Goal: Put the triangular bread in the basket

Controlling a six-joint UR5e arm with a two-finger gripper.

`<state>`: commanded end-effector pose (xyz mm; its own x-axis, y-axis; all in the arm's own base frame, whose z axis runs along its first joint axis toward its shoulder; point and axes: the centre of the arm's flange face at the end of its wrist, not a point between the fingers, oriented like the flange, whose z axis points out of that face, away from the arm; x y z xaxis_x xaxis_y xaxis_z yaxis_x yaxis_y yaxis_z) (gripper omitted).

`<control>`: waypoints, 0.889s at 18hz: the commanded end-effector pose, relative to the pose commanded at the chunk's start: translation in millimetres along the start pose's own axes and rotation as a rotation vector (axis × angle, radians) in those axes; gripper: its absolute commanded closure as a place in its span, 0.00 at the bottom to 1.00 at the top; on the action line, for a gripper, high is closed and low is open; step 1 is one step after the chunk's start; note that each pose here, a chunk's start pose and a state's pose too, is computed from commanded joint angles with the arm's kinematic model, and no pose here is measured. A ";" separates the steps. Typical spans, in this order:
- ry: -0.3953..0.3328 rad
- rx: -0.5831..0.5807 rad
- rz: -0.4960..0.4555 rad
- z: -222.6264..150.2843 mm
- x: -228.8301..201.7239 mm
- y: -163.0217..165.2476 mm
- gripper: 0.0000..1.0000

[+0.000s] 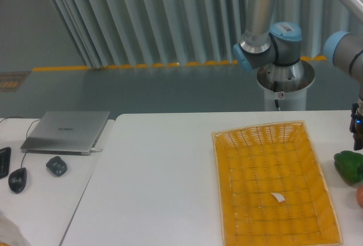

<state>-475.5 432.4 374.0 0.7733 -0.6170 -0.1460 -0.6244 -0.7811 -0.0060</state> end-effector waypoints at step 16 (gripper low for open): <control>-0.066 -0.025 -0.072 44.6 -73.3 81.6 0.00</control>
<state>-588.0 418.1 340.1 0.8065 -0.5524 -0.2106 -0.5641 -0.8257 0.0054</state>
